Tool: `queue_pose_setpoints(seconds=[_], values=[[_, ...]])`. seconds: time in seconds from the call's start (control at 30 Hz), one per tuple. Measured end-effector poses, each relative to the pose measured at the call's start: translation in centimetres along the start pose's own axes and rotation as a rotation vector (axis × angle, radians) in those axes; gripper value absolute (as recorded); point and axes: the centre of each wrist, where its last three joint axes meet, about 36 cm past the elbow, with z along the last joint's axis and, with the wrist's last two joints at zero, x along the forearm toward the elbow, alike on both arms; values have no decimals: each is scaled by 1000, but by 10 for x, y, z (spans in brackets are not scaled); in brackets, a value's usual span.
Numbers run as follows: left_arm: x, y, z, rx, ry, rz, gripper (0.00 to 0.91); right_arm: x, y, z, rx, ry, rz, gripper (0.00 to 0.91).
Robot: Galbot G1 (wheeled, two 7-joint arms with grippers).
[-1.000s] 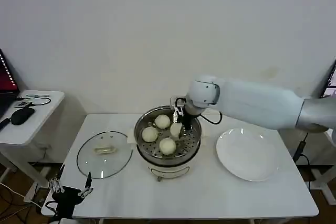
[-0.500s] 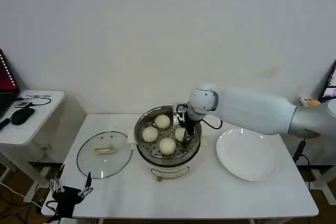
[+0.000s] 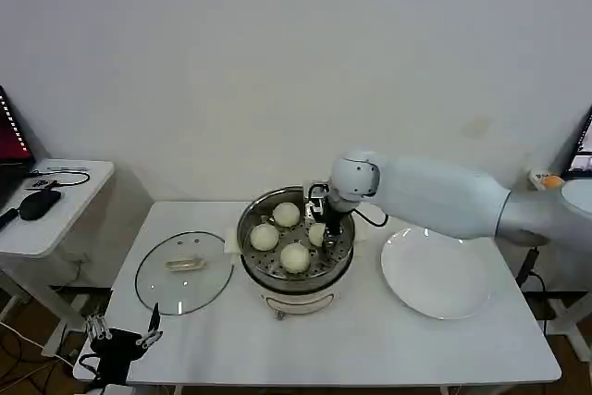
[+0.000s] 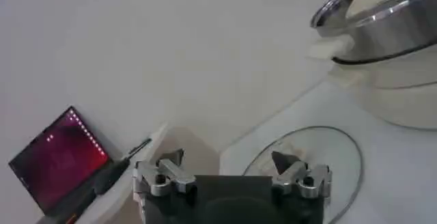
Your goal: Take steamed baozi put them in steamer then cover it.
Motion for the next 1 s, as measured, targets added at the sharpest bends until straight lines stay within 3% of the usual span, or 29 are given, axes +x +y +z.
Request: queue_pose_setpoints(seconds=[0.03,0.07,0.67,1.0], values=[[0,0,0,1,0,0,907,0,0,0,-1,1,1,615],[0,0,0,1,0,0,907,0,-1,1,0,0,1,907],[0,0,-1,2,1,-1,907,15,2,6,-14,-24,14,907],[0,-1,-3,1,-2,3,907,49,4,16,-54,-95,54,907]])
